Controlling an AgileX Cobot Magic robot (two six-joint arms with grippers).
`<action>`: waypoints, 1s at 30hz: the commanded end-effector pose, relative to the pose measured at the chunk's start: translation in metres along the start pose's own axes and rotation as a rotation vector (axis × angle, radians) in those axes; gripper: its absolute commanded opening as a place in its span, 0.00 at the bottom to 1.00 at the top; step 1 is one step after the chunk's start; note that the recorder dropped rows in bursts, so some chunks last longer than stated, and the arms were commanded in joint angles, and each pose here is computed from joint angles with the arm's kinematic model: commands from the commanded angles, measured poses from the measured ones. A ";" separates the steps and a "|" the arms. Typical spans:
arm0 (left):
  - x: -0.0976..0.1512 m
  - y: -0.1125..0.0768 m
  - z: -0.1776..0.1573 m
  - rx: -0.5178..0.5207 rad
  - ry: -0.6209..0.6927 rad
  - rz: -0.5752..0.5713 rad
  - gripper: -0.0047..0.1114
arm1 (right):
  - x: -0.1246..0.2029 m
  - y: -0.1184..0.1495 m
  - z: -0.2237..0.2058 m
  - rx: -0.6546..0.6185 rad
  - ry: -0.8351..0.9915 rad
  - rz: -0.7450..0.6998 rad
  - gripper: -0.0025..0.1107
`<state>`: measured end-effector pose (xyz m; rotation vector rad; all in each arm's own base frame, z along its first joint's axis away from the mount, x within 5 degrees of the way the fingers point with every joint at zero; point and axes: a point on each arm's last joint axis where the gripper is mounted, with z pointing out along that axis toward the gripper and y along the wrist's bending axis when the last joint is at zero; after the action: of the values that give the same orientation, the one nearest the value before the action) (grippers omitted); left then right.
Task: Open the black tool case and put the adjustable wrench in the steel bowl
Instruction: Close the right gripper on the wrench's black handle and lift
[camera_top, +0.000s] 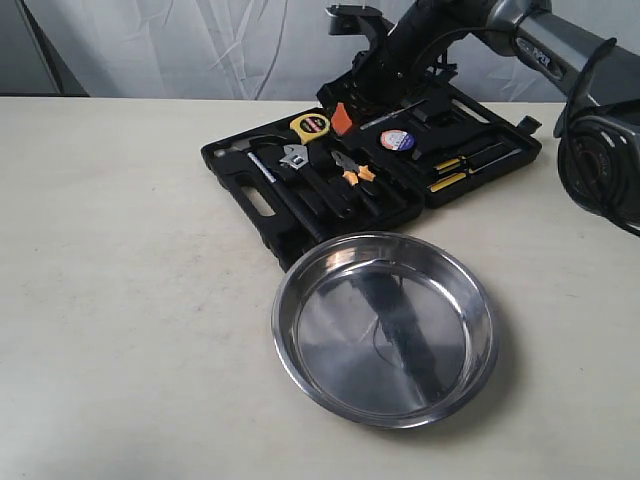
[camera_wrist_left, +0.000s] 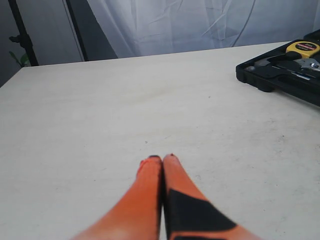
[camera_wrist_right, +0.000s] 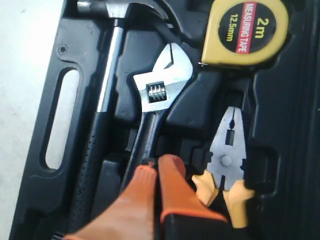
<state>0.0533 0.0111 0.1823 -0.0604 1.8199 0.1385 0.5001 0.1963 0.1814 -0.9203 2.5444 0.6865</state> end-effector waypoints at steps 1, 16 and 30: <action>-0.002 0.000 -0.001 -0.002 -0.016 0.001 0.04 | 0.004 0.002 0.015 -0.004 0.038 -0.017 0.01; -0.002 0.000 -0.001 -0.002 -0.016 0.001 0.04 | 0.002 0.029 0.049 0.046 0.075 -0.111 0.19; -0.002 0.000 -0.001 -0.002 -0.016 0.001 0.04 | 0.007 0.017 0.066 0.122 0.069 -0.081 0.45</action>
<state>0.0533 0.0111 0.1823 -0.0604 1.8199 0.1385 0.4940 0.2404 0.1373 -1.0165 2.5450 0.4771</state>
